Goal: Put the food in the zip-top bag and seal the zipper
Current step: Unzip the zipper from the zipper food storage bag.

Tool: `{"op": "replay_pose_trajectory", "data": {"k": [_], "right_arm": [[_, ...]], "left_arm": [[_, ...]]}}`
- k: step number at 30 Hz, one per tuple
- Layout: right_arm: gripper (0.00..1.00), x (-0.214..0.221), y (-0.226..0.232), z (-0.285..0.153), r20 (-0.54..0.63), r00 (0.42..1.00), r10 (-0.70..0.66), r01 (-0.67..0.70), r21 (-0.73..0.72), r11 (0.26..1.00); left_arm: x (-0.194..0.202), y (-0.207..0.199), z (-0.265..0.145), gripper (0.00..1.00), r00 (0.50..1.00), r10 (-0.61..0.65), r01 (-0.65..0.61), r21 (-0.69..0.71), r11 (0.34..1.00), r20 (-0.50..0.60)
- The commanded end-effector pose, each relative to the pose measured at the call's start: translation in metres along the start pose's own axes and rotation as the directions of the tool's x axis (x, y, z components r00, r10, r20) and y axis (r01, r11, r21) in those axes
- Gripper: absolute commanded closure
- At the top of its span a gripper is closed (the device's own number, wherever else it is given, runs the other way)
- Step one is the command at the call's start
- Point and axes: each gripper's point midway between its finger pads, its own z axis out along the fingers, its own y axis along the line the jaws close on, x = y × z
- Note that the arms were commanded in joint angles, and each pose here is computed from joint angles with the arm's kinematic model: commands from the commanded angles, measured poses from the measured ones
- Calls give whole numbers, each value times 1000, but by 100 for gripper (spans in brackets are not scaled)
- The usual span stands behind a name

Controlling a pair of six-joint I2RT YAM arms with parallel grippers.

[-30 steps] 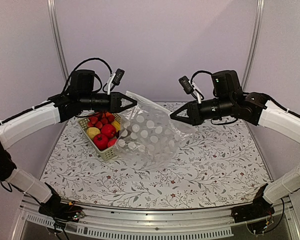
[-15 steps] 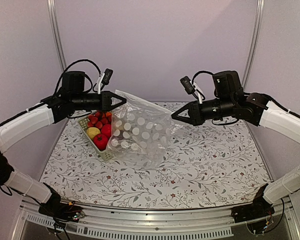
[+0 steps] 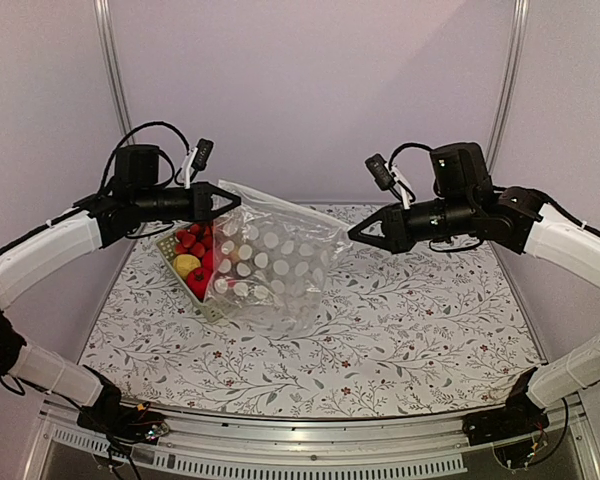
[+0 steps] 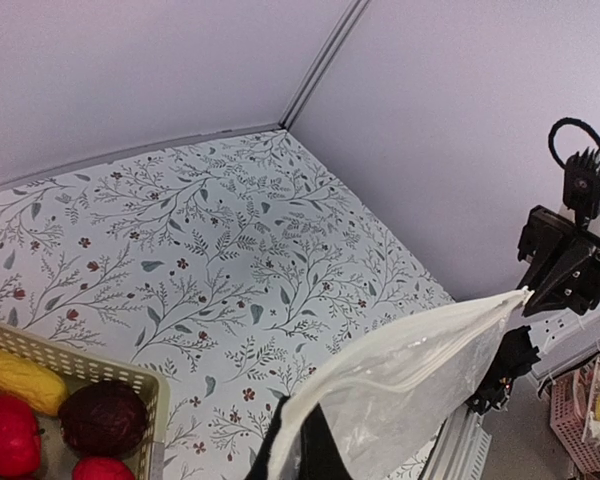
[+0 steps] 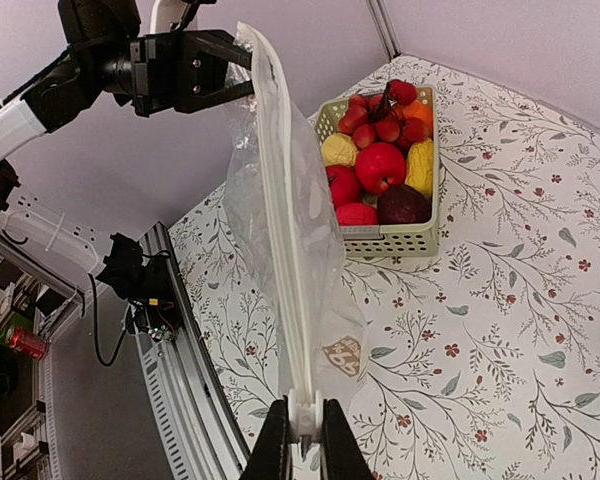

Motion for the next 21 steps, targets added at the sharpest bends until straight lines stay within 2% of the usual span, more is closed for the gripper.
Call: {"op": "replay_pose_trajectory", "data": {"k": [1, 5, 6, 8, 11, 13, 16, 21], "right_arm": [[100, 9, -5, -13, -24, 1000, 15, -15, 31, 999], [99, 9, -6, -13, -23, 1000, 15, -14, 34, 999], [94, 8, -5, -14, -21, 1000, 13, -13, 34, 999], [75, 7, -5, -15, -17, 1000, 12, -12, 36, 999], [39, 2, -4, -20, 3, 1000, 4, -4, 48, 999], [24, -3, -3, -25, 19, 1000, -5, 4, 55, 998], [15, -11, -2, -32, 45, 999, -20, 16, 76, 997], [13, -17, -8, -31, 36, 999, -38, 33, 116, 993]], "left_arm": [[-4, 35, -13, 100, 999, -21, 25, -125, 992, 32], [1, 35, -11, 100, 999, -31, 34, -120, 992, 21], [1, 34, -11, 100, 999, -28, 30, -111, 993, 20], [3, 20, -10, 100, 1000, -9, 9, -40, 999, 5], [11, -15, -4, 100, 999, 43, -40, 119, 992, -28], [18, -33, -1, 100, 996, 82, -73, 183, 980, -47], [28, -52, 3, 100, 992, 98, -76, 255, 964, -76], [36, -79, 11, 100, 985, 124, -75, 355, 932, -118]]}}
